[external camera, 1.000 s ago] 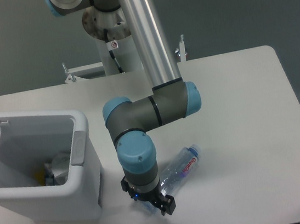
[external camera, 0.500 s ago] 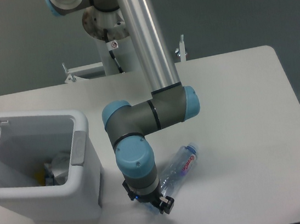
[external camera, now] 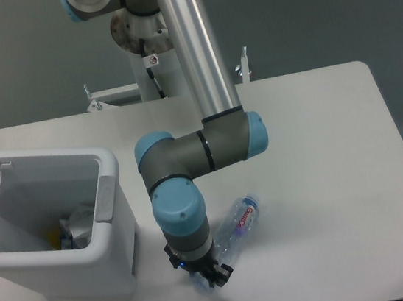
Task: Place the trash in the trash can
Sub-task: 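Close the gripper on the water bottle's cap end, then lift the bottle and carry it over the white bin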
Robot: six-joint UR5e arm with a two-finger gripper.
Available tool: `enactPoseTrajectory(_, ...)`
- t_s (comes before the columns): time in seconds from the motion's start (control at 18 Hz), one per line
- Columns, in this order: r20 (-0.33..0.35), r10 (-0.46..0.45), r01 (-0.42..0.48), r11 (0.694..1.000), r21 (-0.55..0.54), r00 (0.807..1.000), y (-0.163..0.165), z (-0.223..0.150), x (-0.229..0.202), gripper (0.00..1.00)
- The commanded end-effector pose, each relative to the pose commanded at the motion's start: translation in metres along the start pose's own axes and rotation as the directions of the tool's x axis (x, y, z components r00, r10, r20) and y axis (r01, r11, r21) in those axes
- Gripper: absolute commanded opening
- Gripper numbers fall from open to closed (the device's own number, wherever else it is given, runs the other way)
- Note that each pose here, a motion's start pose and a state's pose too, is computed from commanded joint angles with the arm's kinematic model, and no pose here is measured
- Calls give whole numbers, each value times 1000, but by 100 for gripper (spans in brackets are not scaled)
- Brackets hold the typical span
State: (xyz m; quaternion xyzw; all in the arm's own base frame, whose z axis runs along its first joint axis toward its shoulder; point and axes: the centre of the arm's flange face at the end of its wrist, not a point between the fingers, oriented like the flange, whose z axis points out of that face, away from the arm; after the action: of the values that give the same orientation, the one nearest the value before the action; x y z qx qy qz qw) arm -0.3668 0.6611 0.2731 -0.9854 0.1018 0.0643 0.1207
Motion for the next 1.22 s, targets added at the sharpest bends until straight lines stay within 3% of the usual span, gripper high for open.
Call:
enactPoseTrajectory(0.28, -38, -50, 57, 976, 209, 998, 5, -66, -36, 44)
enactPoseTrajectory(0.44, -60, -85, 100, 933, 346, 995, 10, -119, -56, 44)
enactPoseTrajectory(0.56, -110, -134, 170, 868, 466, 985, 18, -165, -74, 44)
enactPoseTrajectory(0.72, -220, -173, 274, 736, 618, 960, 35, -228, -99, 44)
enactPoseTrajectory(0.83, -282, -195, 338, 665, 666, 939, 44, -257, -112, 44)
enactPoseTrajectory(1.06, -372, -163, 392, 589, 706, 914, 40, -284, -110, 44)
enactPoseTrajectory(1.22, -421, -131, 416, 566, 712, 898, 31, -288, -101, 44)
